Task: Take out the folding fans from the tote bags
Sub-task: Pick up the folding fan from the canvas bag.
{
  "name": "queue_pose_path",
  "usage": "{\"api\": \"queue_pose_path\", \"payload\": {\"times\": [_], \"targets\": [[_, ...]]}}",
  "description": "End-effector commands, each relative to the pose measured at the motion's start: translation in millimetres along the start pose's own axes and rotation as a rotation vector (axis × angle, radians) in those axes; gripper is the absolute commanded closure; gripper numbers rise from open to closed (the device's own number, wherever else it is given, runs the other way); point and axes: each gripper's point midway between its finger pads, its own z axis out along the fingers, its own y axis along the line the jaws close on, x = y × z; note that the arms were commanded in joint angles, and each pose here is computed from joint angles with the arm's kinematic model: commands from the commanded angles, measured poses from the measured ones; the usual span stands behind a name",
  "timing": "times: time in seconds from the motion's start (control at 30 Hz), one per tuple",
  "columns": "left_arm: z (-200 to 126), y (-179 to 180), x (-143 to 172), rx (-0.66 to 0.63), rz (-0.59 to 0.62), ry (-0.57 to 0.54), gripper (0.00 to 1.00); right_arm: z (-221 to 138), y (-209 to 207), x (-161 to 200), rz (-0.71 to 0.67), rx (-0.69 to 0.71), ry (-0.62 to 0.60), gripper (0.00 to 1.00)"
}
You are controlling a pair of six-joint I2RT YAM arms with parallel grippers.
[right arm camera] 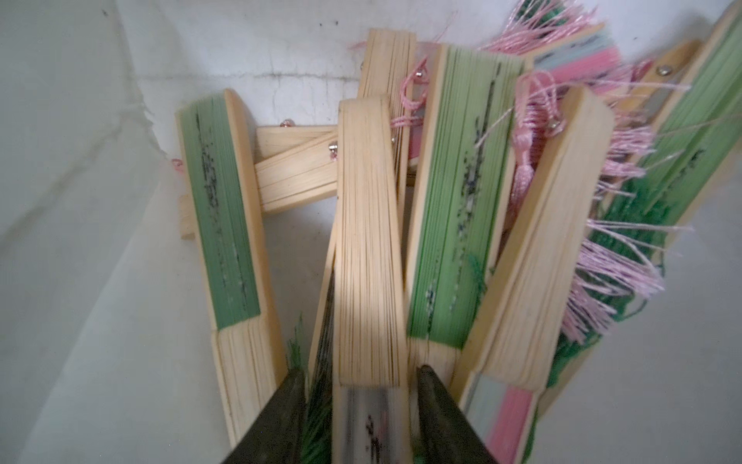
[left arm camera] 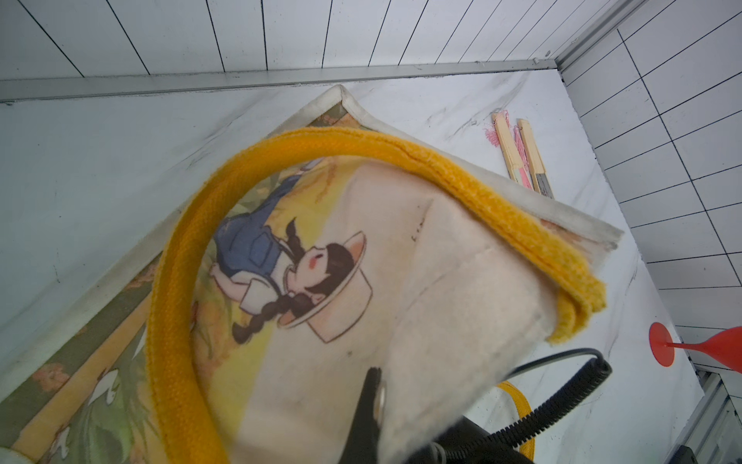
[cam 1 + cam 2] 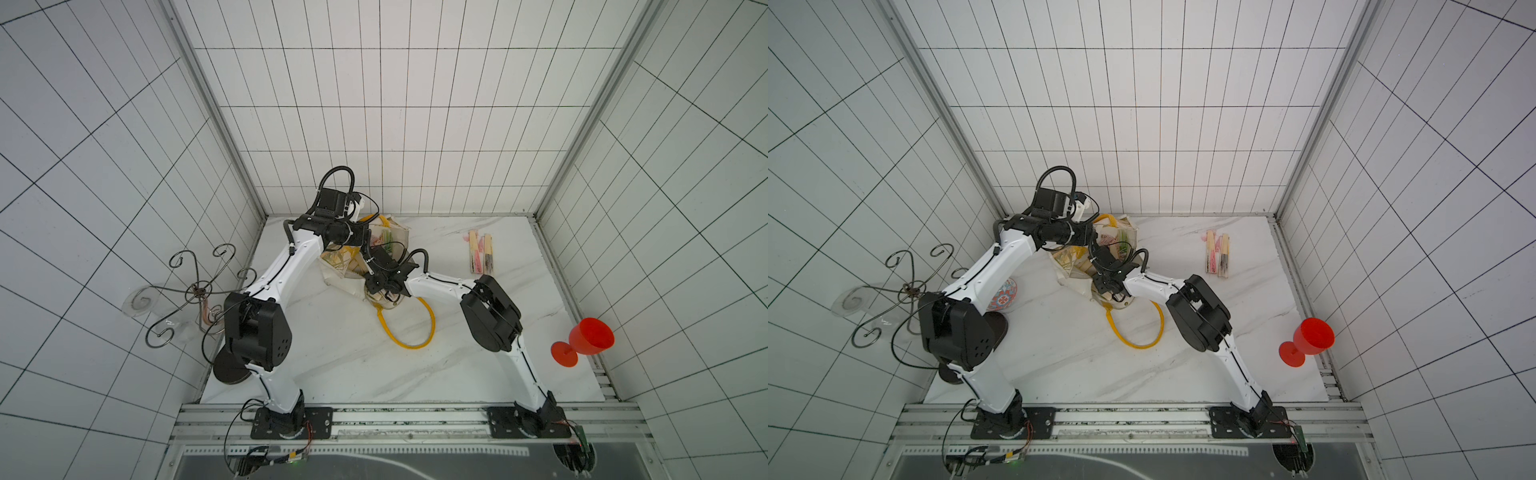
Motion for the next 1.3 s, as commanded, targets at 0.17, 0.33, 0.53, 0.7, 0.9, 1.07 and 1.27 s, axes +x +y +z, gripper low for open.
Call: {"api": "queue_pose_path", "payload": {"times": [0.17, 0.33, 0.53, 0.7, 0.9, 1.07, 1.27], "targets": [[-8.2, -11.3, -3.0, 0.048, 0.006, -0.021, 1.0, 4.9, -11.9, 27.5, -0.069, 0.105, 0.073, 0.51], [-9.5, -13.1, -3.8, 0.054, 0.005, -0.024, 1.0, 5.9, -21.7, 21.6, -0.075, 0.165, 0.071, 0.58], [-8.8, -12.9, -3.7, 0.054, 0.001, -0.023, 1.0, 0.9, -12.4, 11.5, -0.065, 0.107, 0.049, 0.63], [-8.9, -11.9, -4.7, 0.05, 0.004, -0.026, 1.0, 5.4, 2.6, 16.5, -0.027, 0.024, 0.056, 0.72], [-7.8, -11.0, -3.7, 0.047, -0.001, -0.021, 1.0, 0.0, 4.4, 10.8, -0.012, 0.011, 0.05, 0.85], [-7.4, -10.7, -3.4, 0.044, -0.001, -0.021, 1.0, -17.8, -2.5, -6.9, 0.001, 0.032, 0.009, 0.87], [-7.7, -9.4, -4.4, 0.035, -0.003, -0.025, 1.0, -39.2, -11.5, -22.2, 0.02, 0.063, -0.029, 0.91]]}}
